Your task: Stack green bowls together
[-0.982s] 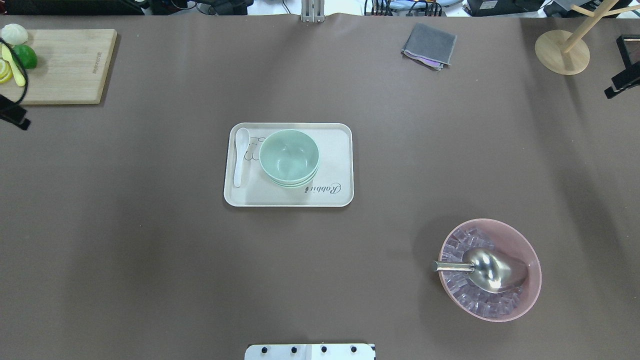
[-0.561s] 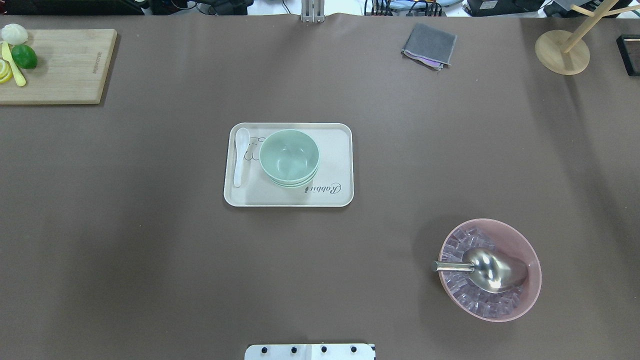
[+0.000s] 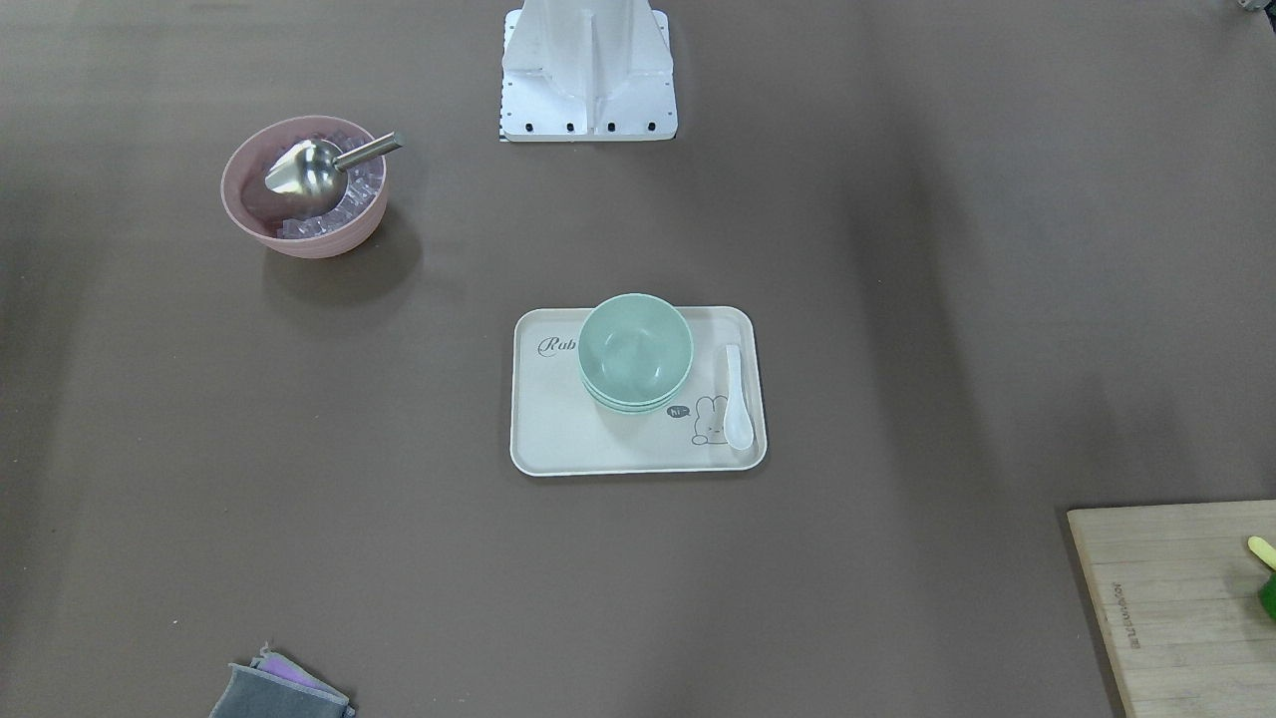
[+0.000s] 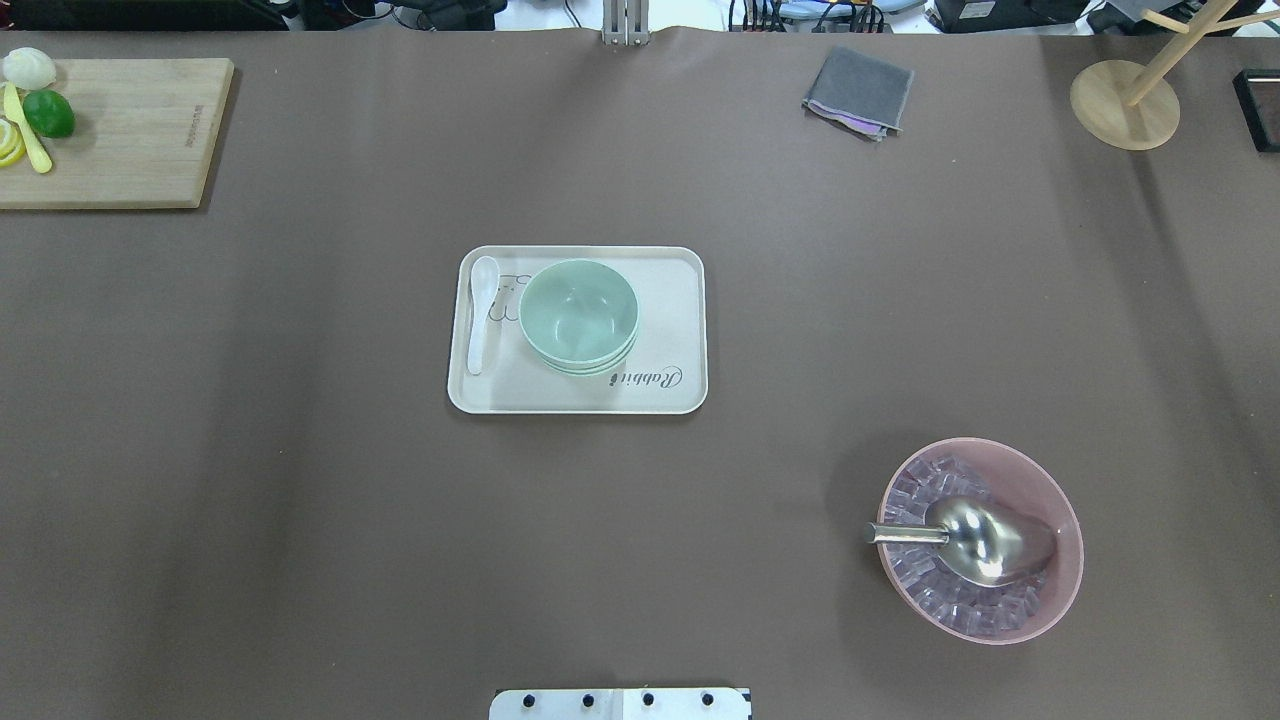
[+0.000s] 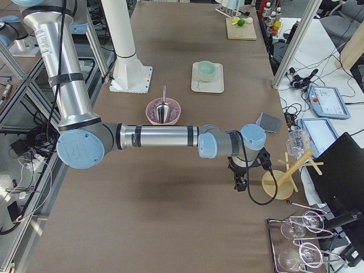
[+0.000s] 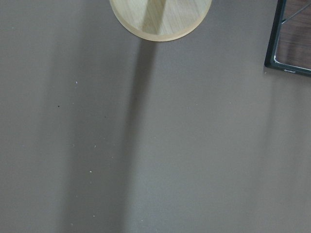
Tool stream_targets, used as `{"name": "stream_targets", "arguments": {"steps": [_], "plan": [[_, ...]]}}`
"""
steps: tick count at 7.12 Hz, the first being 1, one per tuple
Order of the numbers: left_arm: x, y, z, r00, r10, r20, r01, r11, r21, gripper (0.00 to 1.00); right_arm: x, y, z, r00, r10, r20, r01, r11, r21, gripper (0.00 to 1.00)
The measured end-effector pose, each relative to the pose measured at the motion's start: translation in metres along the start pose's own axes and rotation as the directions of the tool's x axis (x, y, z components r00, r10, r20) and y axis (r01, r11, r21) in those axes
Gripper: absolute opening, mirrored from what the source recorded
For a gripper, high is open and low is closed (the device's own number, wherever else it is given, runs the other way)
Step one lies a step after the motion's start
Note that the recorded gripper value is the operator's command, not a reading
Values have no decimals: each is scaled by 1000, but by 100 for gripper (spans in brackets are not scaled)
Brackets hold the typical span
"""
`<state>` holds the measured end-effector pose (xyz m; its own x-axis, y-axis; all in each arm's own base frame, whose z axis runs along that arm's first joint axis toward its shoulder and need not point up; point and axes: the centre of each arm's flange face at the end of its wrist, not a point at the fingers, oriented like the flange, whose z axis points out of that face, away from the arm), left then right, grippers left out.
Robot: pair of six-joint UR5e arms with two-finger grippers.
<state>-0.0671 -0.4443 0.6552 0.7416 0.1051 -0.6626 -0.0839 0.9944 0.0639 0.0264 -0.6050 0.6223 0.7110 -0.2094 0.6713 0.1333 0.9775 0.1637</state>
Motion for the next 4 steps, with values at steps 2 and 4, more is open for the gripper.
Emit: {"name": "stream_targets", "arguments": {"steps": [2, 4], "plan": [[-1, 0, -1, 998, -54, -42, 54, 999, 7, 98, 0, -1, 0, 1000, -3, -9, 3, 1000, 0, 100], [0, -1, -2, 997, -66, -49, 67, 998, 13, 98, 2, 2, 2, 1000, -7, -24, 7, 1000, -2, 100]]}}
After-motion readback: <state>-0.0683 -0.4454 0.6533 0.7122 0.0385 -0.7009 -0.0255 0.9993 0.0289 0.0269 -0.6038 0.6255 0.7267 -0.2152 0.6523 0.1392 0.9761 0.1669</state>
